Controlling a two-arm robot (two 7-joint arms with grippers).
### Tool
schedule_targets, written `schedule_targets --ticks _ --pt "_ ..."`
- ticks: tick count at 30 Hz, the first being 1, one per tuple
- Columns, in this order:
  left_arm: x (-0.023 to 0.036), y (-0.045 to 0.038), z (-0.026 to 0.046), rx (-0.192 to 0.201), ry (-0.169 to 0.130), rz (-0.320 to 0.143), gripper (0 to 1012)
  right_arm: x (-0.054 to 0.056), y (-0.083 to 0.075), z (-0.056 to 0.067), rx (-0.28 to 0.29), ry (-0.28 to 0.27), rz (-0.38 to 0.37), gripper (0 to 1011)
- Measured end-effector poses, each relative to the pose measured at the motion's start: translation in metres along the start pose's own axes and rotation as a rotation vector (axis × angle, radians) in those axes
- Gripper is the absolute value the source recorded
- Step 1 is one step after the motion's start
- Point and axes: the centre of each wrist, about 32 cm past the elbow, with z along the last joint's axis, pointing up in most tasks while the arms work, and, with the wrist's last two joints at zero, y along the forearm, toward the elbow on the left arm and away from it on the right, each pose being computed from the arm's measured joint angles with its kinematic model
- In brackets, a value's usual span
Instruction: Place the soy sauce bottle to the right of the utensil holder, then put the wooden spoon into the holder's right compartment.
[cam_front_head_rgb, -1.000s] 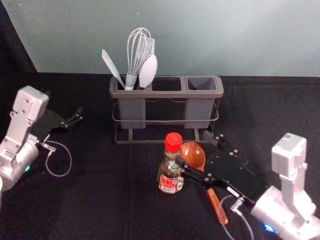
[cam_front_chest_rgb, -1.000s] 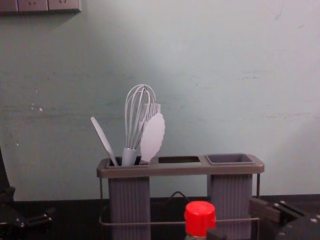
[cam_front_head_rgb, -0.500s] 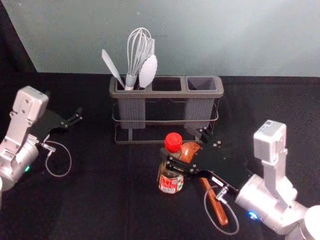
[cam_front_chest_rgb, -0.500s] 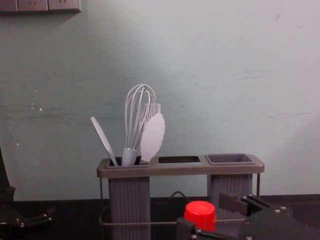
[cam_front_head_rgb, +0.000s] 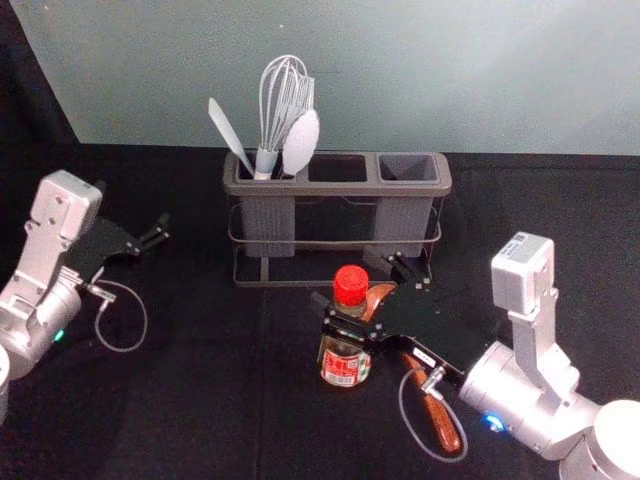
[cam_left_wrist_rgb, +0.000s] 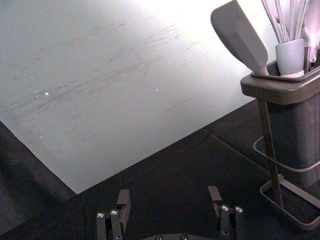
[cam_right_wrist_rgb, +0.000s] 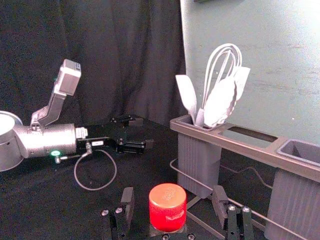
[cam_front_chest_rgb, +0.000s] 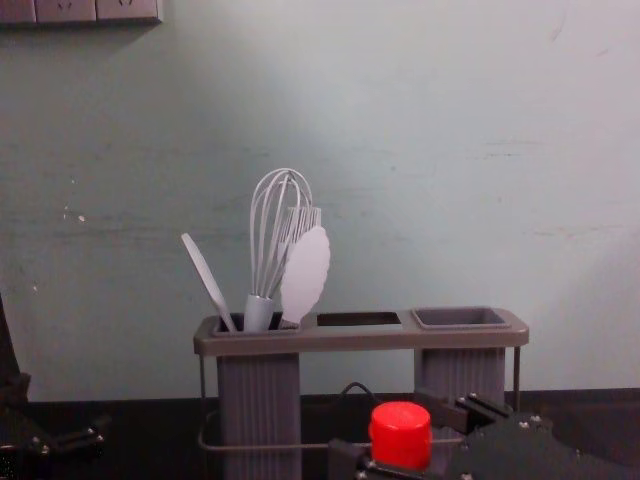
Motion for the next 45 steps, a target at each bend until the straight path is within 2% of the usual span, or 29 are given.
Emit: schedule_targets --ticks 9,15,18,24,25,27,28,30,37,45 --pt "0.0 0.0 0.0 0.0 0.0 0.0 1011 -0.002 0.003 -0.001 0.0 0.001 0.001 1004" --pt "0.0 0.0 0.0 0.0 0.0 0.0 1011 -0.003 0.005 -0.001 0.003 0.007 0.001 915" --pt "0.0 0.0 0.0 0.0 0.0 0.0 1011 -0.004 0.005 -0.002 0.004 0.01 0.0 796" --pt "0.0 0.0 0.0 0.0 0.0 0.0 1011 -0.004 0.005 -0.002 0.003 0.013 -0.001 653" --pt "0.0 0.0 0.0 0.0 0.0 0.0 1011 -0.004 0.005 -0.003 0.003 0.014 -0.001 585" --pt "0.0 0.0 0.0 0.0 0.0 0.0 1011 -0.004 0.005 -0.003 0.004 0.014 -0.001 547" --pt "0.0 0.0 0.0 0.0 0.0 0.0 1011 -0.004 0.005 -0.002 0.004 0.012 0.001 462" --pt "0.0 0.0 0.0 0.0 0.0 0.0 1011 -0.004 0.005 -0.002 0.005 0.011 0.001 405" --pt "0.0 0.0 0.0 0.0 0.0 0.0 1011 -0.004 0.001 0.003 0.021 0.004 0.0 383" --pt "0.0 0.0 0.0 0.0 0.0 0.0 1011 -0.004 -0.007 0.02 0.055 -0.011 0.0 383"
